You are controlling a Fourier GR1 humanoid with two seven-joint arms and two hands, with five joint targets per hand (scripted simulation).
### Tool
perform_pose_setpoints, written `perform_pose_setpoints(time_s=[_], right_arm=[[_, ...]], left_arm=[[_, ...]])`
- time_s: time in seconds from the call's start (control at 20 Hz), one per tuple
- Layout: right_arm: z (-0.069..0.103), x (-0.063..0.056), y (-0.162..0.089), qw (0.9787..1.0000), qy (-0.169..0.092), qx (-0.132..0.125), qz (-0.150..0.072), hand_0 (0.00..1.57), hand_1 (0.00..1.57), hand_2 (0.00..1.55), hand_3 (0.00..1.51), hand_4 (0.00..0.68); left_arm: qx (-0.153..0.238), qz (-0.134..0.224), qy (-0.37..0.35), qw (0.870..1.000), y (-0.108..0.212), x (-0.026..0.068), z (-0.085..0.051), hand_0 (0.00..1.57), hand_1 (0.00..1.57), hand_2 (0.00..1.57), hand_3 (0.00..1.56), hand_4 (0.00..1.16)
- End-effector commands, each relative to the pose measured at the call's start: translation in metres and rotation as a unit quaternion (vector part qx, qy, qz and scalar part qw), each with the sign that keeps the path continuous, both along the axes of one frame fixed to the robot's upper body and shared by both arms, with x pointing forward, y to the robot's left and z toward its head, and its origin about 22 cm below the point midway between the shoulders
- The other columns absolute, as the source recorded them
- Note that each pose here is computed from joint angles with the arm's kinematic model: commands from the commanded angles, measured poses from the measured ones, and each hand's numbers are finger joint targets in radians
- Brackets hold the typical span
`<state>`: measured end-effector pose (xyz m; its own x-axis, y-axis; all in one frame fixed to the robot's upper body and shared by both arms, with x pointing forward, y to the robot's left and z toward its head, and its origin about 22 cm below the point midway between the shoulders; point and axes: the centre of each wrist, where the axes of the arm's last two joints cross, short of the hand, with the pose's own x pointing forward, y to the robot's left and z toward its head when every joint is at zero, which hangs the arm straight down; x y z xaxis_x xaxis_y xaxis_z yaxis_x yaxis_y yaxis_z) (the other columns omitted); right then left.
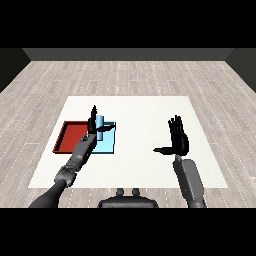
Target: Pick the blue can and put it in the blue box
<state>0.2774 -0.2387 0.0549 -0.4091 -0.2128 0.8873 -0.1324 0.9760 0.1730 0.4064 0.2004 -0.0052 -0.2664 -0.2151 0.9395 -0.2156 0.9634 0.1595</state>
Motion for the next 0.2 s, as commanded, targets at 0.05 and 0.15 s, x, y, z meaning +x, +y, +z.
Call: perform_pose_setpoints(time_s=[0.05, 0.15], right_arm=[[-0.021, -0.007, 0.002, 0.9993, 0.031, -0.018, 0.014, 0.0, 0.0, 0.0, 0.0, 0.0], [-0.031, -0.013, -0.008, 0.9984, 0.038, -0.036, 0.021, 0.0, 0.0, 0.0, 0.0, 0.0]], left_arm=[[-0.093, -0.153, -0.075, 0.981, -0.008, -0.0176, -0.003, 0.0, 0.0, 0.0, 0.0, 0.0], [-0.12, -0.174, -0.073, 0.975, -0.008, -0.0357, -0.017, 0.0, 0.0, 0.0, 0.0, 0.0]])
